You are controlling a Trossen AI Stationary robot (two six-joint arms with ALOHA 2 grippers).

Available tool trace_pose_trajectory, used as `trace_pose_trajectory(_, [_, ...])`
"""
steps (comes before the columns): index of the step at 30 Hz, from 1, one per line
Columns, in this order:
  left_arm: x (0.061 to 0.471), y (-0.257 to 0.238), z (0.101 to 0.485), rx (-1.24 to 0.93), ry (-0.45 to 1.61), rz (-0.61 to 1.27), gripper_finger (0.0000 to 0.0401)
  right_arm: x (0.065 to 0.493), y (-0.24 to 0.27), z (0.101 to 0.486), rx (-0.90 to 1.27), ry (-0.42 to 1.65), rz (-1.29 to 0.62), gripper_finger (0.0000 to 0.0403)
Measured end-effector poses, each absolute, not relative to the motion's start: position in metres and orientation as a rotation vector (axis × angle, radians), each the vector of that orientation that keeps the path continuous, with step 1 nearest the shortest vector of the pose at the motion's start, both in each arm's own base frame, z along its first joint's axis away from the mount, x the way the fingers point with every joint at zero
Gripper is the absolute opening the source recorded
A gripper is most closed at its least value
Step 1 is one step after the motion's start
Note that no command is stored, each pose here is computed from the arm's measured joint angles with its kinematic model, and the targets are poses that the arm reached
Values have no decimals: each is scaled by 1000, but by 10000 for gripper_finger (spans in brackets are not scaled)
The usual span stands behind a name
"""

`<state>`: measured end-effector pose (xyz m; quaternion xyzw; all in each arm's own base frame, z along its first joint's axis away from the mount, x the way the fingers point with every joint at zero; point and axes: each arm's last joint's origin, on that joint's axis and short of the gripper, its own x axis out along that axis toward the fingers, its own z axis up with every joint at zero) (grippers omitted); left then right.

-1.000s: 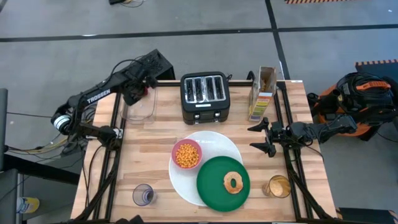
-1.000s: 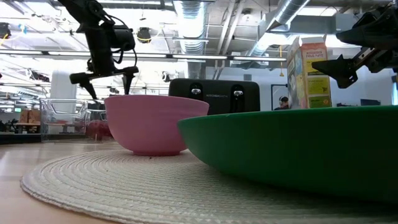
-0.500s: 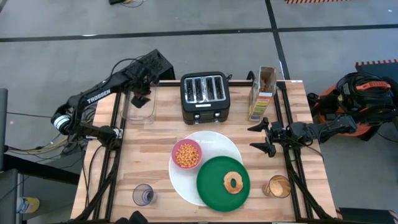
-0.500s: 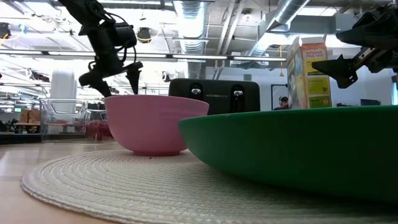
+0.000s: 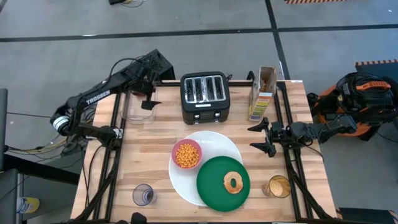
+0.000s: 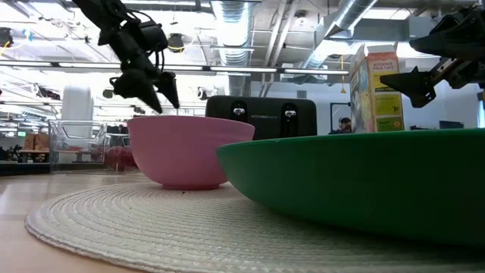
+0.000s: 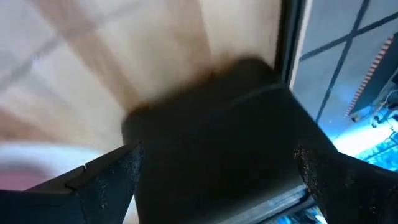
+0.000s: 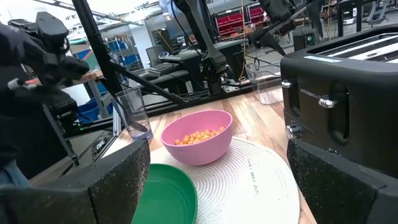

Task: Arrange a breakfast setting
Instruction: Put the red apple on the green plate

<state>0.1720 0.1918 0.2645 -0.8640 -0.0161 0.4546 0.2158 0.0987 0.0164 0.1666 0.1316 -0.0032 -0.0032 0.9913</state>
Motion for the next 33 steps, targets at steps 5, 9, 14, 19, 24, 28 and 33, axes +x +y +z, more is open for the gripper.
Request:
trace_pose_trajectory(5, [180,183,293,-2500,-165,1113,400,99,16,167,264,-7,-7,398])
trace_pose_trajectory(9, [185,179,331,-2426,-362,1074,400,99,16,167,264,-7,-7,398])
trace_pose_trajectory(14, [189,192,375,-2253,-666,1079,400,99,16,167,264,-6,-7,398])
trace_pose_trajectory(19, [192,217,398,-2082,-918,1160,400,99,16,167,264,-6,-6,398])
trace_pose_trajectory(24, [198,257,398,-2016,-957,1236,400,99,16,167,264,-7,-7,398])
trace_pose_trajectory(28, [206,285,383,-2037,-887,1380,400,99,16,167,264,-7,-7,398])
trace_pose_trajectory(33, [205,301,363,-2036,-772,1631,400,99,16,167,264,-6,-7,398])
